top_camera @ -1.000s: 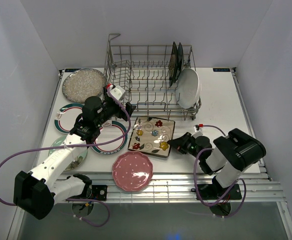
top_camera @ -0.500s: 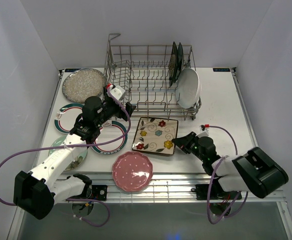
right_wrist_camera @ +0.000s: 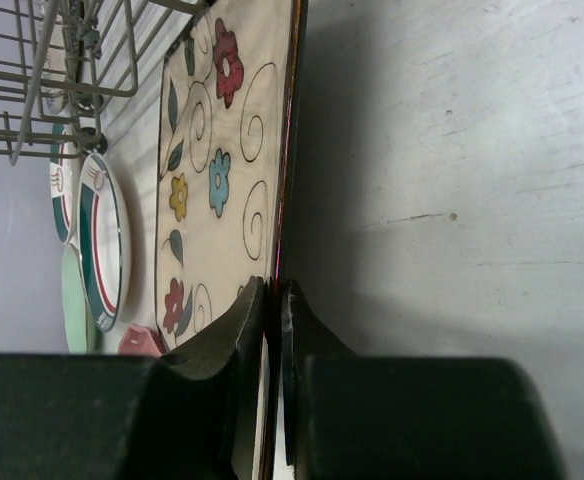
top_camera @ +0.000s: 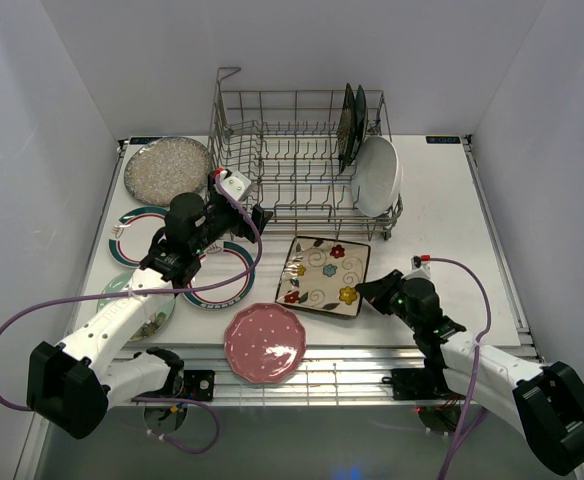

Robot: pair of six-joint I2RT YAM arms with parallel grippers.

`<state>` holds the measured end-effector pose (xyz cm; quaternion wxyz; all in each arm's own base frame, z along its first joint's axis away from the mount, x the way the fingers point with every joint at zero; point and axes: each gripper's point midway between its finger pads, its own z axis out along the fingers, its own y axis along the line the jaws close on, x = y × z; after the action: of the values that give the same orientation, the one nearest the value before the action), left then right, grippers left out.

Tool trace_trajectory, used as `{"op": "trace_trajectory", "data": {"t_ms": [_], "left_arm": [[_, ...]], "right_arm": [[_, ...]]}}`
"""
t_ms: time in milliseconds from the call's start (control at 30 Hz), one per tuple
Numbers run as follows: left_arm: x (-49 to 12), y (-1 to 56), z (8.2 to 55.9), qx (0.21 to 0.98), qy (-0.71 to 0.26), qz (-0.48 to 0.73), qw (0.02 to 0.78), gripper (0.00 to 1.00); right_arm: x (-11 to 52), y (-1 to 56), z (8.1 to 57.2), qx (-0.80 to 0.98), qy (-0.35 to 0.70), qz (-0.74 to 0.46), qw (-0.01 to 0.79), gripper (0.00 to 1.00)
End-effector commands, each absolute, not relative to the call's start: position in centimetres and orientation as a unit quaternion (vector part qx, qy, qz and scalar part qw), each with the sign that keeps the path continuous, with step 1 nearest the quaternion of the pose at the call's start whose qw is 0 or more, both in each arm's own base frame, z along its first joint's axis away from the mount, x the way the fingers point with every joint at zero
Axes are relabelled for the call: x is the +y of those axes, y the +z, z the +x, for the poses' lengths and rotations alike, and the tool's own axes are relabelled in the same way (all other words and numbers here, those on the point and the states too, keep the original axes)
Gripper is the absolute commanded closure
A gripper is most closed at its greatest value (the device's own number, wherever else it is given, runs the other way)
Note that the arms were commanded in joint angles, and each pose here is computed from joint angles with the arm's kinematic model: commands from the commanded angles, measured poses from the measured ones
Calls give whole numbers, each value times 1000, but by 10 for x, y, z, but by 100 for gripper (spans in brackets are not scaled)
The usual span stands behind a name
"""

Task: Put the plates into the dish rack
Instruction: Pick up the plate at the center of the board.

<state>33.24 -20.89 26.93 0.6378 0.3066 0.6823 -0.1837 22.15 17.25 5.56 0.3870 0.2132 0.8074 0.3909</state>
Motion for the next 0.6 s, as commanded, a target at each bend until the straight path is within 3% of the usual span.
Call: {"op": "trace_trajectory", "data": {"t_ms": [0,567], "left_arm": [[-209,279,328,672,-183,308,648,2],[-210,275,329,675,-183,310,644,2]], "right_arm": [[169,62,226,805,378,192,414,92],[167,86,227,804,378,233,396,92]]}}
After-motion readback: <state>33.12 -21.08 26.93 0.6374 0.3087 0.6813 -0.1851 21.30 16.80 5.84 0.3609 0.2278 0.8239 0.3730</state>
